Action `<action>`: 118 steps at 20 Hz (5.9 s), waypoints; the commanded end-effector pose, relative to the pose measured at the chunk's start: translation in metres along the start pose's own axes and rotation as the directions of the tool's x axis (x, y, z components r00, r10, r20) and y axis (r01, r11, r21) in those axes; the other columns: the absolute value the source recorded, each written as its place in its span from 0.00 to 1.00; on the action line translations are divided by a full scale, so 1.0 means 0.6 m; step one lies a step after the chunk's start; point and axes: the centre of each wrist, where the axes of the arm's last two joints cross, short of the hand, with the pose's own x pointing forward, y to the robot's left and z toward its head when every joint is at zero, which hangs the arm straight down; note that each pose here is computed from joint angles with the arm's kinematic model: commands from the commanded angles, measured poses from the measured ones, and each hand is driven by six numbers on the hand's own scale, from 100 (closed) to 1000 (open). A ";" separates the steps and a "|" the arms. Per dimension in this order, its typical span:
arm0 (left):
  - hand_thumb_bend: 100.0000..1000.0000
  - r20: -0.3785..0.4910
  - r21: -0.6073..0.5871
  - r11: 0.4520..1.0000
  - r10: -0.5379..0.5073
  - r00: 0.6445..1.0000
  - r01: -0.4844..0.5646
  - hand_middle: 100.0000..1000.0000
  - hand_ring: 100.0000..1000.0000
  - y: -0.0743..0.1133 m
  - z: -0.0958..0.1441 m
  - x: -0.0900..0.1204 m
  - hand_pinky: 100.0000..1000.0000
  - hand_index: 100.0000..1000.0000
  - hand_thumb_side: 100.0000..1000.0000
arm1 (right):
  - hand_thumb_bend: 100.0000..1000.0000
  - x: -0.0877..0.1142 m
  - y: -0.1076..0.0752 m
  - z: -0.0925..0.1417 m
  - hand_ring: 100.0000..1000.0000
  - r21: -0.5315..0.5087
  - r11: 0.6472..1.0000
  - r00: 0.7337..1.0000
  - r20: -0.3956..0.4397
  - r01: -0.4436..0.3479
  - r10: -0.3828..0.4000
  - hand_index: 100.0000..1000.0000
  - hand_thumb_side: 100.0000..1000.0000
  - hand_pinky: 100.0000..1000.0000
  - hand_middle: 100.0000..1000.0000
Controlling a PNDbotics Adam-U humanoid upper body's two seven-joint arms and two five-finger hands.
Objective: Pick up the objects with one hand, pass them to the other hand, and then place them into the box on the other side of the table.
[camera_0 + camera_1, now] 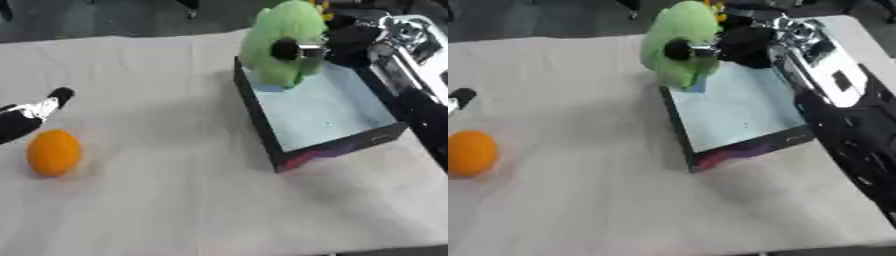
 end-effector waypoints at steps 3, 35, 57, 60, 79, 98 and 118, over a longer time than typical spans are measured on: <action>0.75 -0.017 0.068 0.998 0.014 1.000 -0.013 0.64 0.60 0.028 -0.016 -0.009 0.83 0.77 0.41 | 0.36 0.022 -0.030 0.044 0.81 -0.032 0.995 0.995 0.026 -0.097 0.098 0.54 0.17 0.91 0.59; 0.68 -0.074 0.094 0.991 0.104 0.992 -0.097 0.64 0.60 0.078 -0.028 -0.036 0.85 0.77 0.43 | 0.30 -0.121 -0.117 0.108 0.92 -0.122 0.931 0.935 -0.139 -0.344 0.327 0.76 0.00 0.94 0.81; 0.67 -0.079 0.082 0.992 0.099 0.992 -0.093 0.65 0.60 0.076 -0.025 -0.039 0.87 0.77 0.44 | 0.59 -0.094 -0.120 0.104 1.00 -0.124 0.829 0.834 0.013 -0.545 0.551 1.00 0.20 1.00 1.00; 0.67 -0.060 0.040 0.995 0.097 0.993 -0.095 0.65 0.61 0.076 -0.027 -0.037 0.86 0.77 0.44 | 0.51 -0.087 -0.115 0.104 1.00 -0.192 0.851 0.864 0.027 -0.489 0.502 1.00 0.31 1.00 1.00; 0.77 0.106 -0.558 0.825 0.180 0.978 -0.091 0.72 0.75 0.028 -0.050 -0.026 0.91 0.82 0.31 | 0.54 0.001 -0.077 0.096 1.00 -0.263 0.938 0.936 0.206 -0.226 0.284 1.00 0.25 1.00 1.00; 0.73 -0.043 -0.824 0.565 0.029 0.999 -0.052 0.77 0.84 -0.008 -0.074 -0.048 0.91 0.82 0.15 | 0.55 0.010 -0.066 0.091 1.00 -0.274 0.941 0.939 0.223 -0.196 0.261 1.00 0.24 1.00 1.00; 0.63 0.037 -0.961 0.261 -0.193 0.980 0.088 0.79 0.86 0.043 -0.146 -0.102 0.90 0.79 0.01 | 0.55 0.002 -0.061 0.094 1.00 -0.271 0.942 0.942 0.214 -0.197 0.258 1.00 0.24 1.00 1.00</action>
